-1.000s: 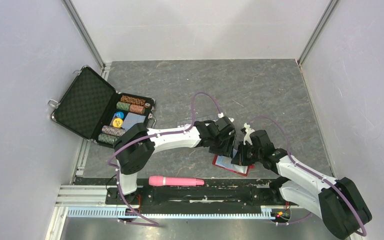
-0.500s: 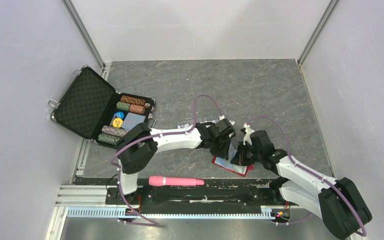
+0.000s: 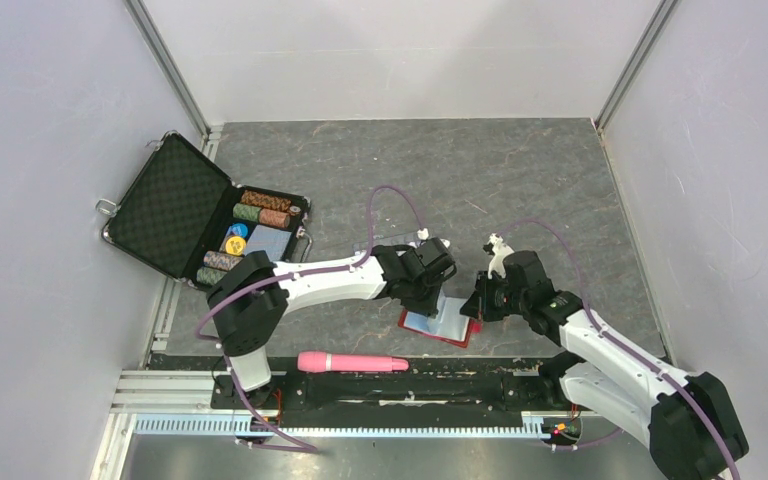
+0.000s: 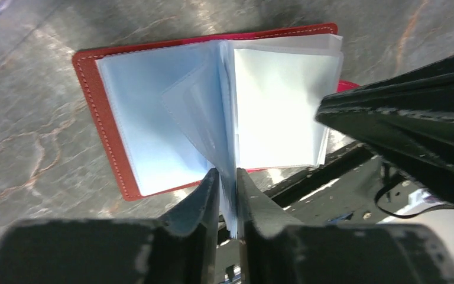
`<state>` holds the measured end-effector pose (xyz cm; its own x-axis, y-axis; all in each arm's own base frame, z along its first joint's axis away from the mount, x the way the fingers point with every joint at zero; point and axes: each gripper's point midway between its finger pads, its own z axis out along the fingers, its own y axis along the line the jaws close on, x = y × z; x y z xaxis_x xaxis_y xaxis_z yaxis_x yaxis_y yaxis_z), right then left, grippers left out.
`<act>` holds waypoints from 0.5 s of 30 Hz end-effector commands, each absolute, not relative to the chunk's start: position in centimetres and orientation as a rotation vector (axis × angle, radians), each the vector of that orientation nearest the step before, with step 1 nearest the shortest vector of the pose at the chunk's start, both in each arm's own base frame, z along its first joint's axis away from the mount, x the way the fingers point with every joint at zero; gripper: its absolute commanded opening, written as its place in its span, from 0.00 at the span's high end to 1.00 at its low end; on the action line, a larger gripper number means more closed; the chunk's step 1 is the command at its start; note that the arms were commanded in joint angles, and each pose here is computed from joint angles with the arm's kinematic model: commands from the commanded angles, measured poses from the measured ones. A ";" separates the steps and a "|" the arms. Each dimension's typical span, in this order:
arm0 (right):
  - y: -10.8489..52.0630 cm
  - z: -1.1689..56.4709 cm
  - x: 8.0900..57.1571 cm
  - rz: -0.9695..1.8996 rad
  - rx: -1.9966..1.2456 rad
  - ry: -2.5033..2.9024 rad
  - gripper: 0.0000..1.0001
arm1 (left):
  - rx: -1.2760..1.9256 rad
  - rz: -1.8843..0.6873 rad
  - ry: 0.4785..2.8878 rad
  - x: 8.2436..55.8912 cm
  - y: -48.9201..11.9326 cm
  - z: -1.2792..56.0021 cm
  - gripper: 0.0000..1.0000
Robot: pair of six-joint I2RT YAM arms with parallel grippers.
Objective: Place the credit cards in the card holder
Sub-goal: Turn over the card slot in the card holder.
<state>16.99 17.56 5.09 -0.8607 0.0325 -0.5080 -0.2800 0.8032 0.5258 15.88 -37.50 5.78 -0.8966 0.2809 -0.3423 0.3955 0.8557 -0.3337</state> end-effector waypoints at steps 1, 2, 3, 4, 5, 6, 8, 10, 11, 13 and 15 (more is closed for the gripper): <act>17.7 6.3 17.9 0.810 -0.212 2.445 1.00 | 0.448 -0.480 2.749 16.3 -35.5 6.8 0.68; 17.7 6.3 18.0 0.809 -0.212 2.444 1.00 | 0.456 -0.485 2.746 16.3 -35.7 6.8 0.63; 17.7 6.3 17.9 0.807 -0.213 2.445 1.00 | 0.468 -0.497 2.742 16.3 -35.9 7.0 0.61; 17.6 6.2 17.9 0.803 -0.211 2.445 1.00 | 0.482 -0.504 2.739 16.3 -36.2 7.1 0.59; 17.6 6.3 18.0 0.801 -0.207 2.442 1.00 | 0.495 -0.517 2.735 16.2 -36.5 7.3 0.58; 17.5 6.3 17.9 0.797 -0.206 2.442 1.00 | 0.508 -0.532 2.730 16.2 -36.9 7.5 0.58; 17.4 6.5 18.1 0.787 -0.201 2.434 1.00 | 0.536 -0.557 2.718 16.0 -37.8 8.0 0.58; 17.2 6.8 18.2 0.774 -0.196 2.430 1.00 | 0.552 -0.583 2.704 15.9 -38.8 8.5 0.58; 17.1 7.0 18.4 0.762 -0.190 2.424 1.00 | 0.562 -0.595 2.693 15.9 -39.2 8.7 0.58; 16.8 7.4 18.8 0.737 -0.173 2.415 1.00 | 0.600 -0.673 2.694 15.1 -40.4 9.0 0.58; 16.2 7.7 19.1 0.698 -0.150 2.410 1.00 | 0.607 -0.754 2.688 14.6 -41.6 9.2 0.58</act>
